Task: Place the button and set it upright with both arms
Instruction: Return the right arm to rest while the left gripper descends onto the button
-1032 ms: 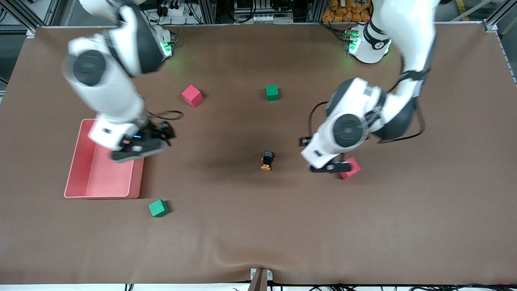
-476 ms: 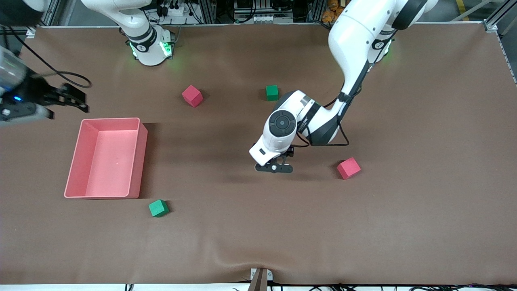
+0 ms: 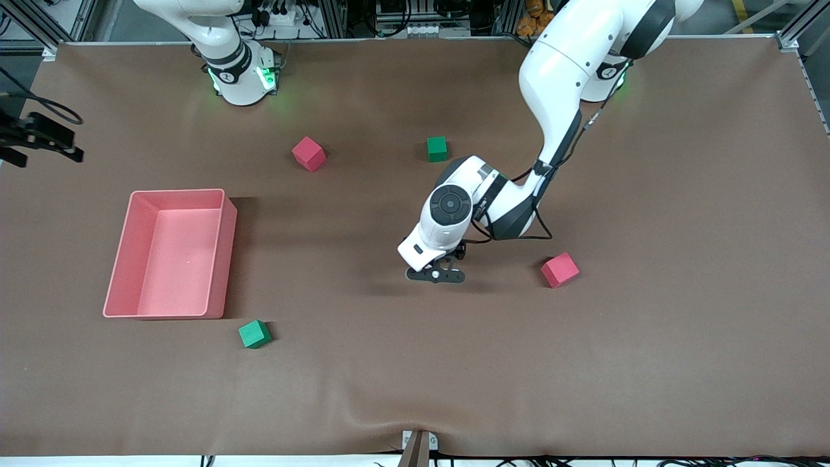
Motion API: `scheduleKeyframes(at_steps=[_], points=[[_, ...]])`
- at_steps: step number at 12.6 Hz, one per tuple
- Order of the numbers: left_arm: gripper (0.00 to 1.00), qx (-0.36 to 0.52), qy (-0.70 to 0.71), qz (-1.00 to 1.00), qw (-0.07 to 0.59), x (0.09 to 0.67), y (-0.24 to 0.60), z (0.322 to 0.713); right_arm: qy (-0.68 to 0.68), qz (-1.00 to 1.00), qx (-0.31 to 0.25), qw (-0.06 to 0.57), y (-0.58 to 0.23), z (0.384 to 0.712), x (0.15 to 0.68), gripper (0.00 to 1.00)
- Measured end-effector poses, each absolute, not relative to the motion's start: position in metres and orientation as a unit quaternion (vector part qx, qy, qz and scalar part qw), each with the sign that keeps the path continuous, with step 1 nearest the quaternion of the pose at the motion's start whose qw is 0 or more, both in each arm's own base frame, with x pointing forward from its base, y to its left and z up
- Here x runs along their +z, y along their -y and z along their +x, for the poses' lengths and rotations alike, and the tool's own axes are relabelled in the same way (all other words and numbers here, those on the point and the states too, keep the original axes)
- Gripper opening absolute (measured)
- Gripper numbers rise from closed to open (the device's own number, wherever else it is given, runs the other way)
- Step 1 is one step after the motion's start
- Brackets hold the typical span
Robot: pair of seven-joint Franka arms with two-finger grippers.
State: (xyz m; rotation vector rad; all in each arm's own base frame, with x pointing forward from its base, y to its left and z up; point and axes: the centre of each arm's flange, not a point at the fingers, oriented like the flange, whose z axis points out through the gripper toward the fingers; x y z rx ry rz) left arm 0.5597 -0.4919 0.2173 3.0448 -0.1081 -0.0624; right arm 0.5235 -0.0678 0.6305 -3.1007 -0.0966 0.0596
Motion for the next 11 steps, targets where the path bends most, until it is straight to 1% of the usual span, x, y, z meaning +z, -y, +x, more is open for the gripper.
scheduleKeyframes(at_steps=[1,2,3,6,7,9,10,11], points=[[0.85,-0.023,0.039,0.998,0.045,0.213,0.495,0.556,0.032,-0.999,0.016,0.019,0.065,0.524,0.634,1.0],[0.85,-0.026,0.042,0.998,0.044,0.209,0.498,0.552,0.032,-0.999,0.014,0.016,0.062,0.524,0.639,1.0],[0.83,-0.028,0.044,0.998,0.042,0.205,0.5,0.549,0.029,-0.999,0.013,0.007,0.061,0.522,0.647,1.0],[0.81,-0.027,0.051,0.998,0.031,0.196,0.499,0.548,0.012,-0.999,0.022,-0.038,0.035,0.516,0.679,1.0],[0.79,-0.025,0.057,0.998,0.023,0.193,0.498,0.548,0.012,-0.999,0.022,-0.04,0.028,0.518,0.682,1.0],[0.78,-0.025,0.06,0.998,0.017,0.191,0.496,0.547,0.006,-0.999,0.027,-0.032,0.031,0.523,0.675,1.0],[0.67,-0.027,0.06,0.998,0.015,0.19,0.496,0.547,-0.002,-0.999,0.029,-0.017,0.039,0.525,0.669,1.0],[0.61,-0.028,0.061,0.998,0.014,0.189,0.496,0.546,-0.005,-1.0,0.029,-0.002,0.049,0.528,0.663,1.0]])
